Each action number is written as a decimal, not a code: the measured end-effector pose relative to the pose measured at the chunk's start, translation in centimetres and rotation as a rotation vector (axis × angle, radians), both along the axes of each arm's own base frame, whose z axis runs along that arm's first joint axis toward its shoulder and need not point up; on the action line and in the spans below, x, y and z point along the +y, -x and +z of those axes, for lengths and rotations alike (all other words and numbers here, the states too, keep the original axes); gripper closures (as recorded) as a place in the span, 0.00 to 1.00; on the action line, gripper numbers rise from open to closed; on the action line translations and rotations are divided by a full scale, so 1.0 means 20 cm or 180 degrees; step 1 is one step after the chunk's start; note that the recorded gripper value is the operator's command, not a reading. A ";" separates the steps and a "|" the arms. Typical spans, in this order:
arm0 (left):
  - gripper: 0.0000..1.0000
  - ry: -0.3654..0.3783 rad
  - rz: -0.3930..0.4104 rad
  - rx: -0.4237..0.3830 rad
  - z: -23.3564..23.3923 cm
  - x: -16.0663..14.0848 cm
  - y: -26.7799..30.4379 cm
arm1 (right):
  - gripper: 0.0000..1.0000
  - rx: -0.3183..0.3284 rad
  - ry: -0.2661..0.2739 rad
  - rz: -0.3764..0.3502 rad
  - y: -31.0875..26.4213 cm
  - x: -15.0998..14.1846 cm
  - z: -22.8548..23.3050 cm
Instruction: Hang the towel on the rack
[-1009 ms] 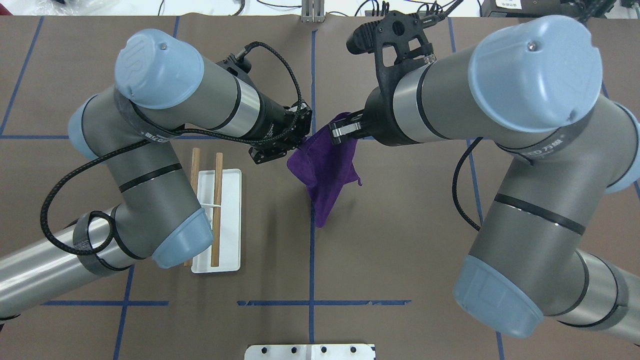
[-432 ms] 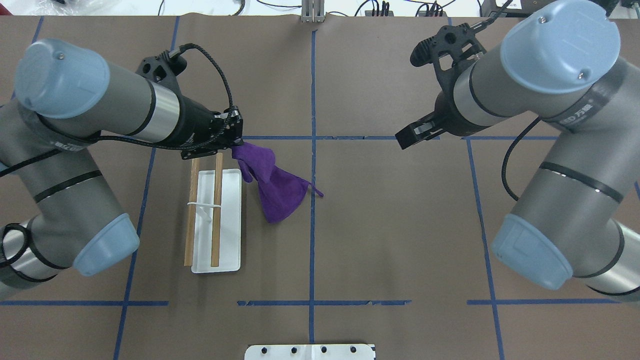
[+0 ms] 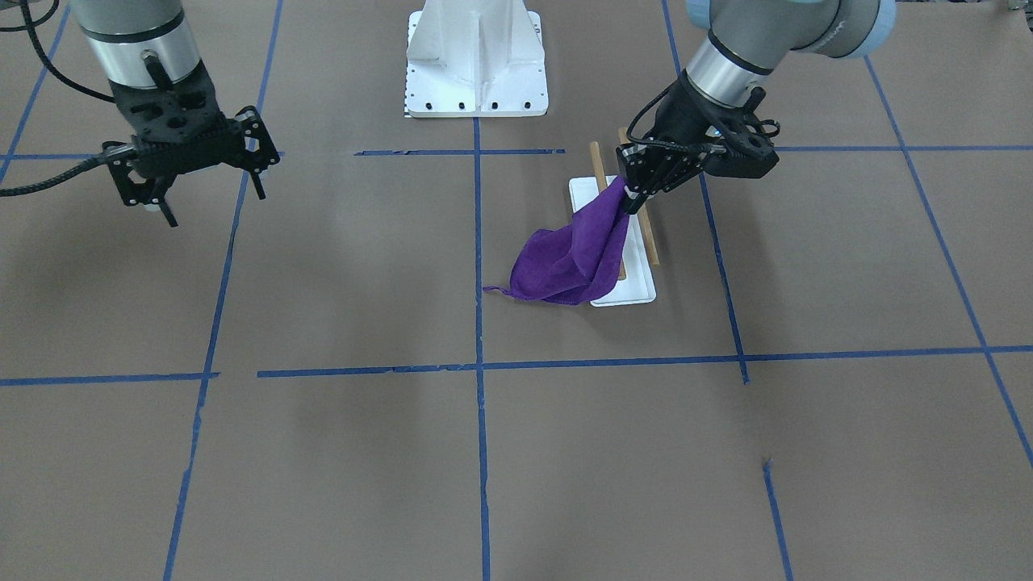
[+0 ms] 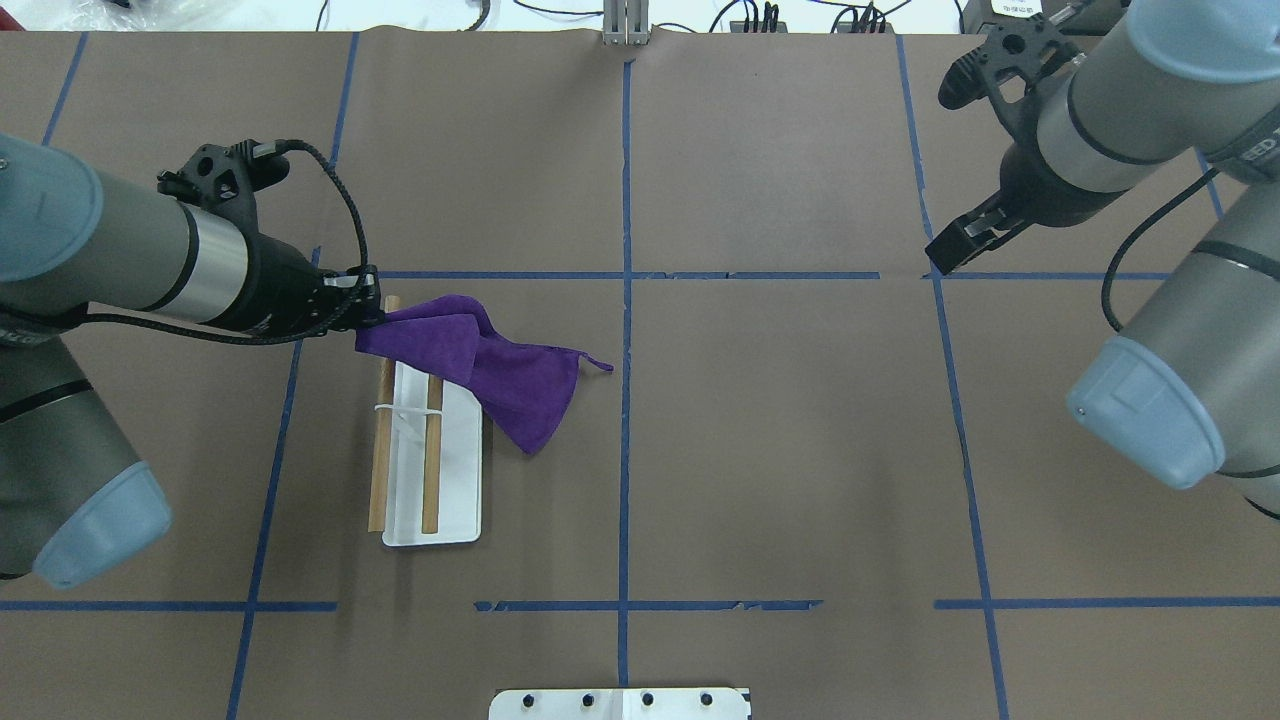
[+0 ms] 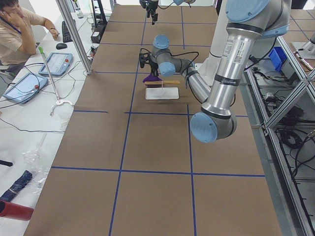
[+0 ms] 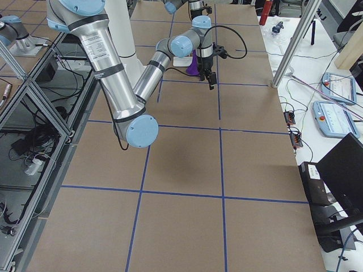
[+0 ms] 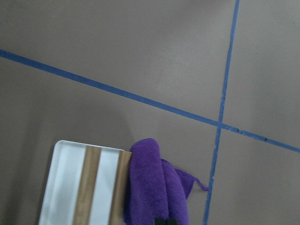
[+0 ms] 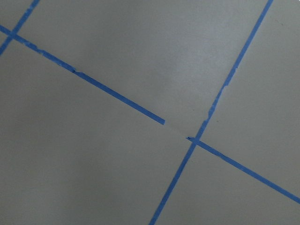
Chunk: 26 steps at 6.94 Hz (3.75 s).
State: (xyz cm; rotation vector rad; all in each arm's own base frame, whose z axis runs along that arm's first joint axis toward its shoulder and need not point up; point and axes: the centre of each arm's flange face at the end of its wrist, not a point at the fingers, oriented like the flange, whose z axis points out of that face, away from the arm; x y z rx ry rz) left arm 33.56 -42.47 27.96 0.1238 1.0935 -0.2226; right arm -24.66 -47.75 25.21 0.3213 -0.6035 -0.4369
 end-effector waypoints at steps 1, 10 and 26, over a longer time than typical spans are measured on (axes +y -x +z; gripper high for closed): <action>1.00 -0.0134 0.0113 -0.0170 0.14 0.02 0.04 | 0.00 0.0047 0.0058 -0.0073 -0.10 -0.04 0.11; 0.00 -0.0773 0.0530 -0.0673 0.47 -0.07 0.15 | 0.00 0.0394 0.0898 0.0325 -0.70 -0.03 0.90; 0.00 0.0030 0.0969 -0.1024 1.79 -0.06 1.93 | 0.00 -0.0250 0.1335 0.1207 -1.54 0.34 1.90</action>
